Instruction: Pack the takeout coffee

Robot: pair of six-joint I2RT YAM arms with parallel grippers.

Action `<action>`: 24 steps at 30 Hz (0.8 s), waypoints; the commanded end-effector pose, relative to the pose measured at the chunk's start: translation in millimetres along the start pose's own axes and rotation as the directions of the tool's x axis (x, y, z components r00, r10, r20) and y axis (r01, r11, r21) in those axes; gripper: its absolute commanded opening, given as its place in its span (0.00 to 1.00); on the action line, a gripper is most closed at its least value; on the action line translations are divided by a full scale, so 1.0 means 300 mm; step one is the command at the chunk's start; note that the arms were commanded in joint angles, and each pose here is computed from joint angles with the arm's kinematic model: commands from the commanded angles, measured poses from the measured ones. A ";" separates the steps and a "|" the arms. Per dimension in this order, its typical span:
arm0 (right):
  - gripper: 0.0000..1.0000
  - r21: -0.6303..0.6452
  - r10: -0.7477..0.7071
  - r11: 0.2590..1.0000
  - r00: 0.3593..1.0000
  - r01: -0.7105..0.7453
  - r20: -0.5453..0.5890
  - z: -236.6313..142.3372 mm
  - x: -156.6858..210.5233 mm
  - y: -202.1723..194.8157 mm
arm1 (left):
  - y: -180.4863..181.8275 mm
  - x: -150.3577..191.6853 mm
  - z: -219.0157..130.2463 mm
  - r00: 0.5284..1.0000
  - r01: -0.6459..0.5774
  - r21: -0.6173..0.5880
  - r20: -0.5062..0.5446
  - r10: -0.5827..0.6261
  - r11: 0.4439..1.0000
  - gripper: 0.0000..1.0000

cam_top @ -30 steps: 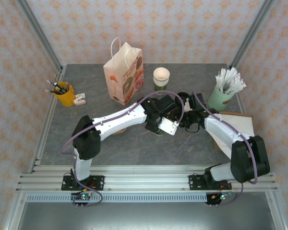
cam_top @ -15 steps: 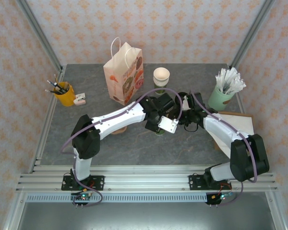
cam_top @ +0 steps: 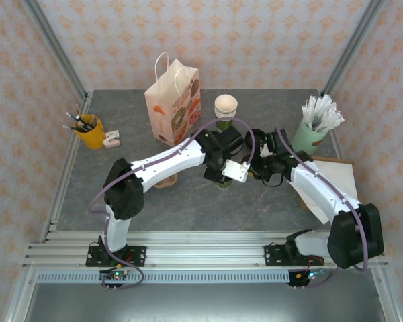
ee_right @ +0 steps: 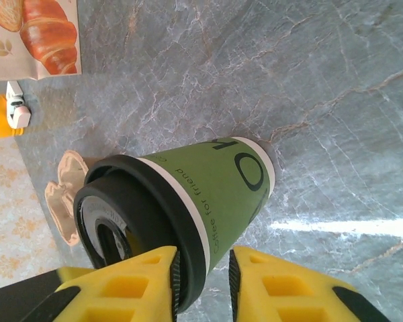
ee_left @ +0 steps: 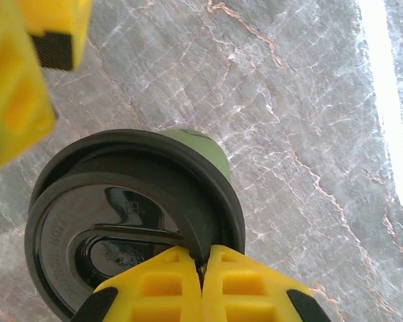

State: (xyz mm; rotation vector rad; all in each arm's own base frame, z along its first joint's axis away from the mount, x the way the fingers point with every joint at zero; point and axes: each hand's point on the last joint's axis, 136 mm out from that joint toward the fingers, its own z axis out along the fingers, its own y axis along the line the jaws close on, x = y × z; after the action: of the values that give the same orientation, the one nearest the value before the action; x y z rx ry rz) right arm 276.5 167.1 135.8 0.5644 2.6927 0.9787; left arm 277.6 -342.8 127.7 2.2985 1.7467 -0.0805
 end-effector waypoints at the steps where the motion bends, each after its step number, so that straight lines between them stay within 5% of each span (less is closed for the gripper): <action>1: 0.28 0.013 0.059 0.998 0.998 -0.059 -0.037 -0.027 0.051 -0.023 | -0.193 0.119 0.144 0.987 0.052 0.279 -0.158 -0.008 0.959 0.00; 17: 0.30 -0.143 0.122 0.979 0.981 -0.144 -0.152 0.048 0.103 0.016 | -0.187 0.109 0.178 0.991 0.024 0.283 -0.135 0.015 0.959 0.00; 24: 0.29 -0.077 0.159 0.982 0.971 -0.175 -0.176 0.112 0.121 -0.059 | -0.170 0.093 0.182 0.993 0.026 0.286 -0.114 0.007 0.958 0.00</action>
State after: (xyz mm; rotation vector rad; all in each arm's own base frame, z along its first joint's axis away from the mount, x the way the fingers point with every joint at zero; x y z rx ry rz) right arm 258.5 189.0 118.5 0.6897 2.7102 1.2638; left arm 276.4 -342.1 127.1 2.3289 1.7485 -0.1053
